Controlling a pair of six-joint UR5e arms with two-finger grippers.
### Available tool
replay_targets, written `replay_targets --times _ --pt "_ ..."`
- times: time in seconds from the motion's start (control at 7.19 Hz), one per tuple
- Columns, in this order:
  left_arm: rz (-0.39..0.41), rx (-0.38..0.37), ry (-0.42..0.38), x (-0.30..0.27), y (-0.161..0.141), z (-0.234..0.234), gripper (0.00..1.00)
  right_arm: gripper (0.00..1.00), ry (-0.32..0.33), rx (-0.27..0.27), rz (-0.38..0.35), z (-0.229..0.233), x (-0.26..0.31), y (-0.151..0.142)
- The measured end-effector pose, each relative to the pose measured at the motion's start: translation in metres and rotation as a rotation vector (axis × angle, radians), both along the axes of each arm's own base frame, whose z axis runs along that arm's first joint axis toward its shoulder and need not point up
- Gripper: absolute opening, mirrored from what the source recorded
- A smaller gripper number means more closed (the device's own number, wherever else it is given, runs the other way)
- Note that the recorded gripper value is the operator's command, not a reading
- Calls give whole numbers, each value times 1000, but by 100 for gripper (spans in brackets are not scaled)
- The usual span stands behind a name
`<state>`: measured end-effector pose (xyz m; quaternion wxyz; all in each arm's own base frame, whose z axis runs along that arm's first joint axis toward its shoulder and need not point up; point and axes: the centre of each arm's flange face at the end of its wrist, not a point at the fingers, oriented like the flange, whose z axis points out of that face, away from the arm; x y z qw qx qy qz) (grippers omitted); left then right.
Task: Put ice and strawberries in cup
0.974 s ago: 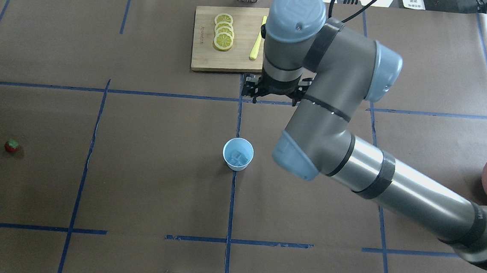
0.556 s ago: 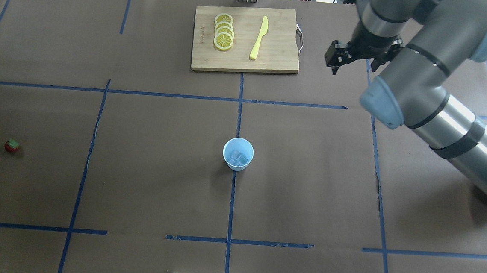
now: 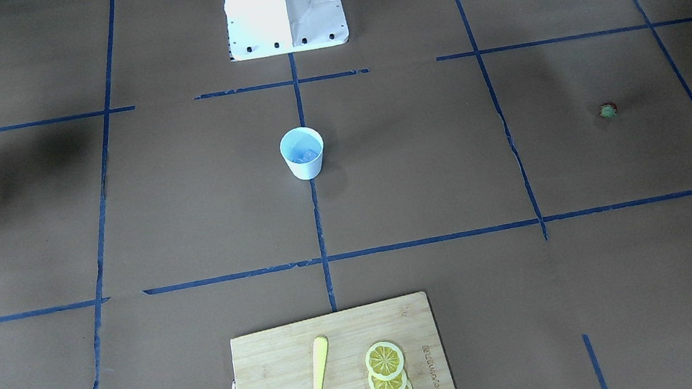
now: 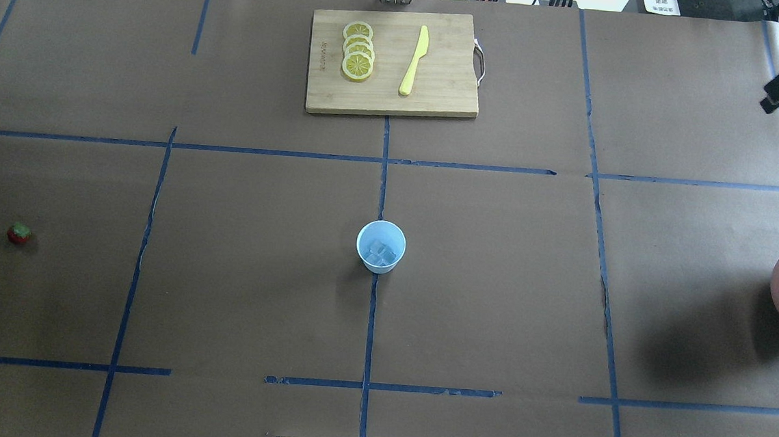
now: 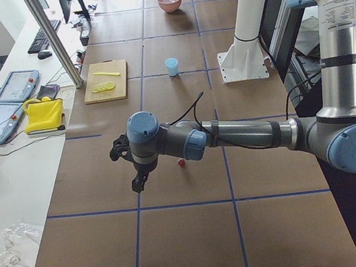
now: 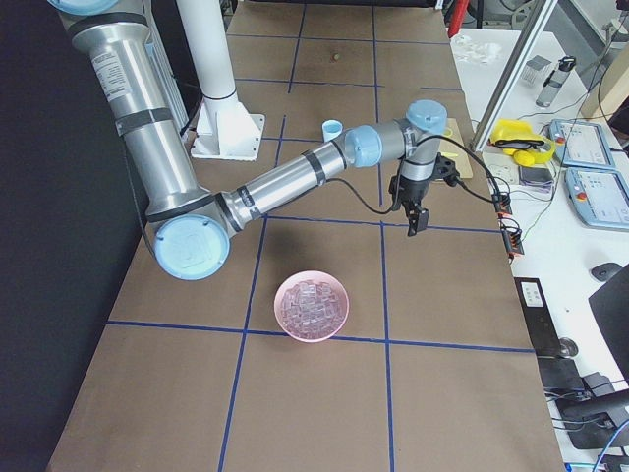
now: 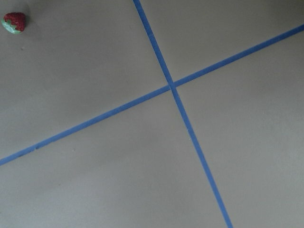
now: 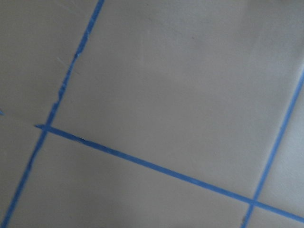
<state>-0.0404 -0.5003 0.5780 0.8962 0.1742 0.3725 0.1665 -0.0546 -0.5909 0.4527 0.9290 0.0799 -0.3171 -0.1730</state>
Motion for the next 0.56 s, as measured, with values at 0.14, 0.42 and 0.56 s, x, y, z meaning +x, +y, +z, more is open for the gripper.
replay_targets --times 0.14,0.42,0.56 --pt "2 15 1 1 -1 -2 100 99 -14 2 -32 46 50 24" --pt "3 27 3 1 -2 -4 100 99 -29 -64 9 126 131 88" --pt "2 26 4 1 -2 -4 100 99 -32 -129 45 160 148 121"
